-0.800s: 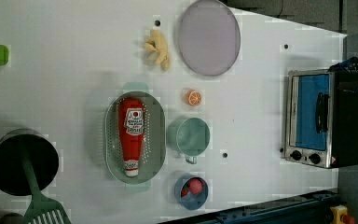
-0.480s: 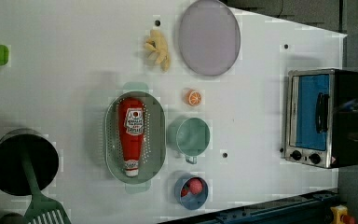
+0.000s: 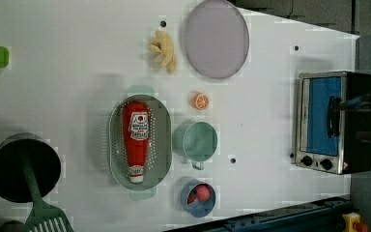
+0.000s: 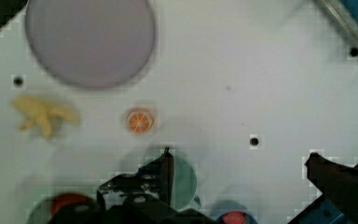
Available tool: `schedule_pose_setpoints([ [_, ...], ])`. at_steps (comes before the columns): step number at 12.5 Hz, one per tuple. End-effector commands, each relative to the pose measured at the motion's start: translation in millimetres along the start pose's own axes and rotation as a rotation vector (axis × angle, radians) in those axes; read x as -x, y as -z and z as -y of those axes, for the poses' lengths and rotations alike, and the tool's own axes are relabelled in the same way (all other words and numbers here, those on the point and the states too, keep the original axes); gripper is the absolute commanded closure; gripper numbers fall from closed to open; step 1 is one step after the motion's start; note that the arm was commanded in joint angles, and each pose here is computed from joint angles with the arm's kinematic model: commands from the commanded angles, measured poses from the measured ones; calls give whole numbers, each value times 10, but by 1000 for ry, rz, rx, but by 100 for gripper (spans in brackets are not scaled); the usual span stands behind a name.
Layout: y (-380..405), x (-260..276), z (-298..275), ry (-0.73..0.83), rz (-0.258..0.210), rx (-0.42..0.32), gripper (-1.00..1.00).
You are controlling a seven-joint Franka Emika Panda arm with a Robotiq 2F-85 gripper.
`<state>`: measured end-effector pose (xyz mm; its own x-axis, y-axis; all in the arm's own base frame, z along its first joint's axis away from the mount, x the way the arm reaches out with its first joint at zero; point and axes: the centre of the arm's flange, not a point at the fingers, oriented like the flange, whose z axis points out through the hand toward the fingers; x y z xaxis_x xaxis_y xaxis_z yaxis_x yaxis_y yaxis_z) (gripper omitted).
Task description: Pick ketchup from strainer and place it on the table
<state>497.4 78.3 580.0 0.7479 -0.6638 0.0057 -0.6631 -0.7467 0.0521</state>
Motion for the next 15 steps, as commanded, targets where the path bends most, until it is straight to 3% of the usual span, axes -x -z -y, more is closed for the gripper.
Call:
schedule_pose_setpoints([
  [1, -248, 696, 630, 131, 13, 38, -100],
  [10, -1104, 2074, 1504, 440, 26, 10, -100],
  [15, -2011, 2527, 1612, 549, 27, -80, -100],
])
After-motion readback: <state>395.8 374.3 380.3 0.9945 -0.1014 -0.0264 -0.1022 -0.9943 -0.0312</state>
